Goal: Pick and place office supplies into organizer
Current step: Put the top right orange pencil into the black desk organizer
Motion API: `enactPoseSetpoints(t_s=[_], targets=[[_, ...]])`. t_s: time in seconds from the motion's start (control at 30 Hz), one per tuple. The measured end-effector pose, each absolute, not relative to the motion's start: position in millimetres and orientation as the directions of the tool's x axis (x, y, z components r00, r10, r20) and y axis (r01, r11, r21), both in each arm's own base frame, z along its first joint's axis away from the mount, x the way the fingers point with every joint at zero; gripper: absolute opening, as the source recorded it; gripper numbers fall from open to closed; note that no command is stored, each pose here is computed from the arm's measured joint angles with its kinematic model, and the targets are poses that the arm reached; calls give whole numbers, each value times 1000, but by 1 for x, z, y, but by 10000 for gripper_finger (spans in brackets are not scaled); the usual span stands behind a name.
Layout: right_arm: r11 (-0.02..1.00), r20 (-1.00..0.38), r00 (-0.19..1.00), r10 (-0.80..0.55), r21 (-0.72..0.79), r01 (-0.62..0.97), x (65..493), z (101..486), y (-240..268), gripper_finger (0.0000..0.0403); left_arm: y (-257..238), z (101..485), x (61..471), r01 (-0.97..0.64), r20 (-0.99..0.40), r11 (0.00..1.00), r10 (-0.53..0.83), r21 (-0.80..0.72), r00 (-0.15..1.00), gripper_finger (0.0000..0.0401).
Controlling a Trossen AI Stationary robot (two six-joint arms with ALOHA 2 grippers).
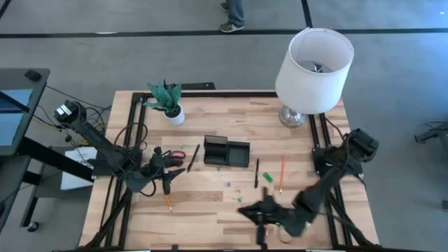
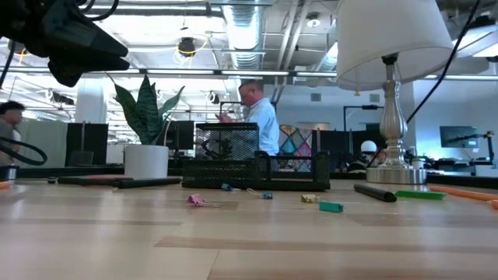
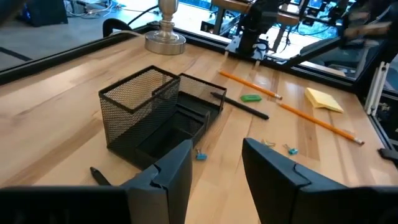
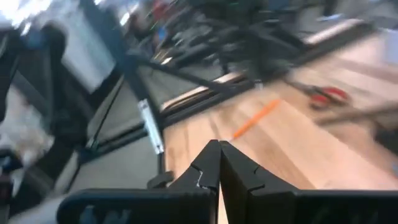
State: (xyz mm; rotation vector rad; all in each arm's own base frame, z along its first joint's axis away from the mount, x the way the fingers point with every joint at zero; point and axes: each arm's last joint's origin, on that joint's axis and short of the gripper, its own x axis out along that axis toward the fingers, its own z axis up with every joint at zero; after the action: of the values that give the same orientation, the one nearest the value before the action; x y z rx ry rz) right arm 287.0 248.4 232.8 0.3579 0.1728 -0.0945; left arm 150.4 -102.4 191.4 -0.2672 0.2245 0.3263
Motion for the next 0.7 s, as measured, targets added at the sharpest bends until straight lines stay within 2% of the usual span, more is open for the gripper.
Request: enactPoseSetpoints(t_s=[0.1,0.2,0.37,0.47,0.57,0.63,0.7], targets=[[956,-269,956,-115,230,180,311,253,233,0,-103,191,151,-318,-274,919,251,-235,928,137],[953,-349,906,-240,94,289,316,276,227,0,-105,190,151,-264,-303,927,180,-265,936,137],[889,-325,847,-420,41,456,297,311,239,0,-106,189,150,-251,-315,924,156,-290,936,137],[868,-387,808,-445,33,495,277,299,250,0,-106,189,150,-252,-314,923,157,-291,936,137],[818,-514,722,-462,67,571,252,276,254,0,-106,190,150,-258,-311,922,165,-289,936,137],[742,-638,595,-488,55,668,238,258,255,0,-106,190,150,-265,-308,921,173,-286,935,137],[633,-753,408,-516,-14,774,226,241,256,0,-105,190,150,-270,-305,922,182,-277,935,137]])
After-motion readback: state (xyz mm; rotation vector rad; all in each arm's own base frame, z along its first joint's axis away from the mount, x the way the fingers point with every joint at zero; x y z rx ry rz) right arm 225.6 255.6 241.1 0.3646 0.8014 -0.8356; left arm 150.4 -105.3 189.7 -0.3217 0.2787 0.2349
